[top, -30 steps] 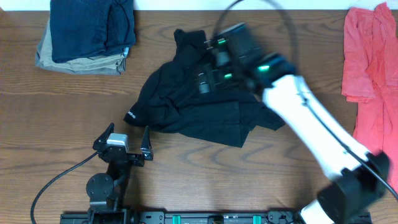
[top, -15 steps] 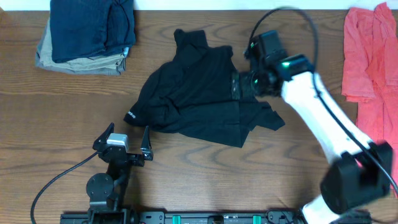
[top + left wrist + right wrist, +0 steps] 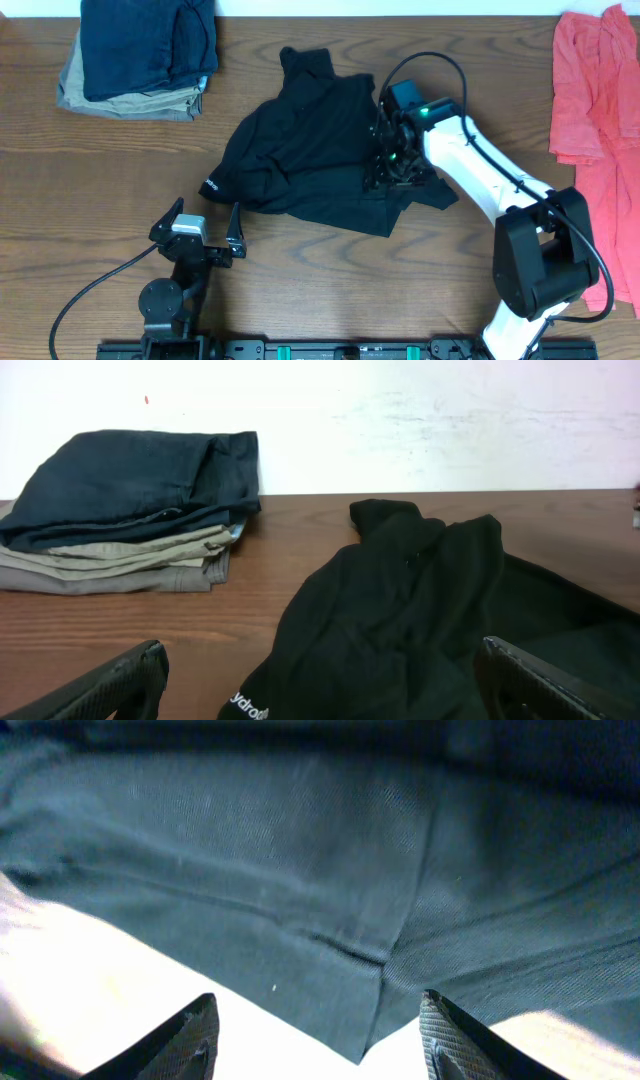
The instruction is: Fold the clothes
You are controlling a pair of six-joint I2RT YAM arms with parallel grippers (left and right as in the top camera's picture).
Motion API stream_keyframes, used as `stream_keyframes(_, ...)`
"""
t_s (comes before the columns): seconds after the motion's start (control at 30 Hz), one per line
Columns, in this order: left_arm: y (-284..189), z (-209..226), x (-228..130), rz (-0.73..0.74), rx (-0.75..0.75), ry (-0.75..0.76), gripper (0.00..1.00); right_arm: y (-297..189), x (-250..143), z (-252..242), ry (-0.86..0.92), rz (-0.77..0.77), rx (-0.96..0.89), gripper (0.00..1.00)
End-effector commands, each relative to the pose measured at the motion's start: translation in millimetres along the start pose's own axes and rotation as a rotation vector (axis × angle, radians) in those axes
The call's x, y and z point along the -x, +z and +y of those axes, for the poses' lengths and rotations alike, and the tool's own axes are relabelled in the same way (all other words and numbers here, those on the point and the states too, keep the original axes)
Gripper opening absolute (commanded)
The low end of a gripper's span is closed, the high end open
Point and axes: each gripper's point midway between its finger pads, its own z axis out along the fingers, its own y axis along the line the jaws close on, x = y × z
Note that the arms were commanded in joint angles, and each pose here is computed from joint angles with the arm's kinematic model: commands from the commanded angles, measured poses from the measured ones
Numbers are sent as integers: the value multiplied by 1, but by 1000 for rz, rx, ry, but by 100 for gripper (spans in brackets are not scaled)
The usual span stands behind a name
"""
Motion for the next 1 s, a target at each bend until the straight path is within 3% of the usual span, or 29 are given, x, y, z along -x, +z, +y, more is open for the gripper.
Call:
stream_keyframes(0.0, 1, -1, -15, 42, -8, -1, 98, 11, -12, -10, 41, 24, -89, 62)
stream_keyframes(0.23, 1, -1, -15, 42, -8, -1, 98, 32, -13, -17, 39, -5, -94, 61)
stream_keyframes(0.53, 1, -1, -15, 42, -8, -1, 98, 40, -5, -10, 39, -50, -59, 49)
stream_keyframes(0.83, 1, -1, -15, 42, -8, -1, 98, 51, -11, -11, 49, -50, -59, 47)
stream_keyframes(0.97, 1, -1, -15, 42, -8, -1, 98, 51, -8, -10, 46, -61, -55, 32)
